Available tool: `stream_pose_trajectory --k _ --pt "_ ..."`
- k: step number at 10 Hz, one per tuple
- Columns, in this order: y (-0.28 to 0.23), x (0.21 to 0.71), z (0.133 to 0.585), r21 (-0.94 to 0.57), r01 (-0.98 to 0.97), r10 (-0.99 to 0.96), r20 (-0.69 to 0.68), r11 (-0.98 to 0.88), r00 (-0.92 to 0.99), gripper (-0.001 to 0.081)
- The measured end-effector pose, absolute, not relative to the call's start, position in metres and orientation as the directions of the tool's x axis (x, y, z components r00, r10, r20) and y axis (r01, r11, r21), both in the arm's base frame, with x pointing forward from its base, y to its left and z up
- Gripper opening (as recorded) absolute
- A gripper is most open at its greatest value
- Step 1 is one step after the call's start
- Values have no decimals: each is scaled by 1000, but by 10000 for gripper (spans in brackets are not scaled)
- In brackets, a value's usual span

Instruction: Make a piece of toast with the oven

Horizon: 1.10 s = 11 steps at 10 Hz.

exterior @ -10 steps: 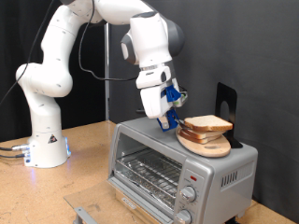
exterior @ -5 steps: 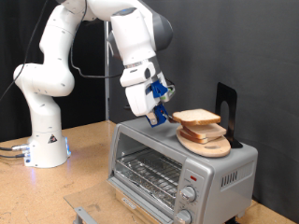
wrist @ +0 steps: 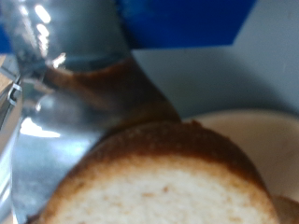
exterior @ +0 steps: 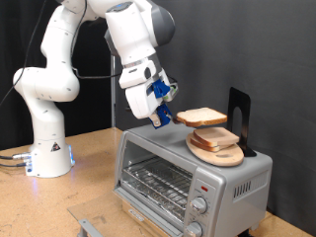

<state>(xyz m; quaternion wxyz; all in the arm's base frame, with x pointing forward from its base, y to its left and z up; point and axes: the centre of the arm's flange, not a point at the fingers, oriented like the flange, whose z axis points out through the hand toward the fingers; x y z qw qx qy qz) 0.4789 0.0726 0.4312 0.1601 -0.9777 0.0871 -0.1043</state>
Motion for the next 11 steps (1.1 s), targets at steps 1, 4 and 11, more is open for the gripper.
stream_pose_trajectory --k 1,4,11 --pt "59 472 432 -341 -117 -181 163 -933 970 485" --pt "9 451 439 -358 -85 -142 136 -930 981 485" --pt "-51 425 441 -359 -95 -156 146 -929 977 485"
